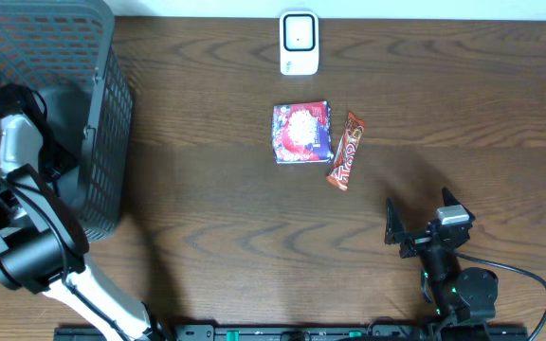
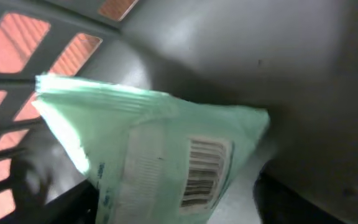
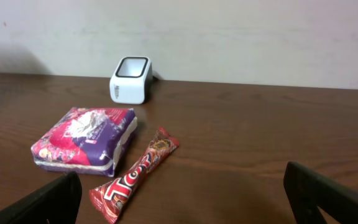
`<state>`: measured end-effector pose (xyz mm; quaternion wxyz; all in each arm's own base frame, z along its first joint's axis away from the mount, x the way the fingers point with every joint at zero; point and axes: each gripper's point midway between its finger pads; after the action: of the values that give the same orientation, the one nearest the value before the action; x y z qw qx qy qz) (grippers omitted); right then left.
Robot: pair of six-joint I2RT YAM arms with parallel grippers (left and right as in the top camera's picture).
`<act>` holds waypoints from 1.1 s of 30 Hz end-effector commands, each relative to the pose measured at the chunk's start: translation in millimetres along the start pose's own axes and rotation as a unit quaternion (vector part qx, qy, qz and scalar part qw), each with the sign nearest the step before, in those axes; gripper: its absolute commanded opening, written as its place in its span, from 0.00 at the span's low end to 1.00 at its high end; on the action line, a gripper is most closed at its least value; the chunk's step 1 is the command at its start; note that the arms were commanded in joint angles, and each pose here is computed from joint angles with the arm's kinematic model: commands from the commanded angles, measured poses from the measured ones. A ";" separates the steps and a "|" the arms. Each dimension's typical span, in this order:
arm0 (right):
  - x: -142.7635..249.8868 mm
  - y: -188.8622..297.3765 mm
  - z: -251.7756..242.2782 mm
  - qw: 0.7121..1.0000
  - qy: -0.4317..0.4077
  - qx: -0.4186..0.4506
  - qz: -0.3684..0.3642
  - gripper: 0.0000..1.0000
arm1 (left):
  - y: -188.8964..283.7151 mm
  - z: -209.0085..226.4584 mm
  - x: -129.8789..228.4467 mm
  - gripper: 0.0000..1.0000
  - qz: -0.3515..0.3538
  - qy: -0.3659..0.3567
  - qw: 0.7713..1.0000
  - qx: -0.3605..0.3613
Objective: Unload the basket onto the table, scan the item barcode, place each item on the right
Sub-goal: 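Reach into the basket and grasp the mint-green wipes pack with left gripper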
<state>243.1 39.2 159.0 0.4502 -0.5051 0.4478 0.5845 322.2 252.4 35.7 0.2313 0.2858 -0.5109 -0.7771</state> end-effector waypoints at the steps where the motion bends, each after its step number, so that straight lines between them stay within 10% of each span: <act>1: 1.0 0.0 -0.1 1.000 -0.001 0.000 0.000 0.99 | -19.3 -5.2 26.7 0.53 0.038 -0.017 0.999 0.004; 5: 1.0 0.0 -0.1 1.000 -0.001 0.000 0.000 0.99 | -12.2 -3.4 22.4 0.07 0.032 -0.015 0.999 0.005; 14: 1.0 0.0 -0.1 1.000 -0.001 0.000 0.000 0.99 | 114.2 -16.1 -43.0 0.08 -0.121 0.048 0.981 0.145; 25: 1.0 0.0 -0.1 1.000 -0.001 0.000 0.000 0.99 | 405.4 21.1 -53.9 0.08 -0.446 0.177 0.792 0.378; 33: 1.0 0.0 -0.2 1.000 -0.001 0.000 0.000 0.99 | 508.9 -70.4 43.6 0.08 -0.451 -0.002 0.709 0.543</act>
<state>243.1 39.2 159.1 0.4503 -0.5052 0.4477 0.5844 356.5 43.6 489.5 -0.3187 0.6233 -0.5929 -0.3980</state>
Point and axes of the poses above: each gripper's point midway between its finger pads, its own y axis back along the fingers, its own z axis along the line the jaws close on, x = y × z, and after that the axes turned 4 degrees about -y, right-handed
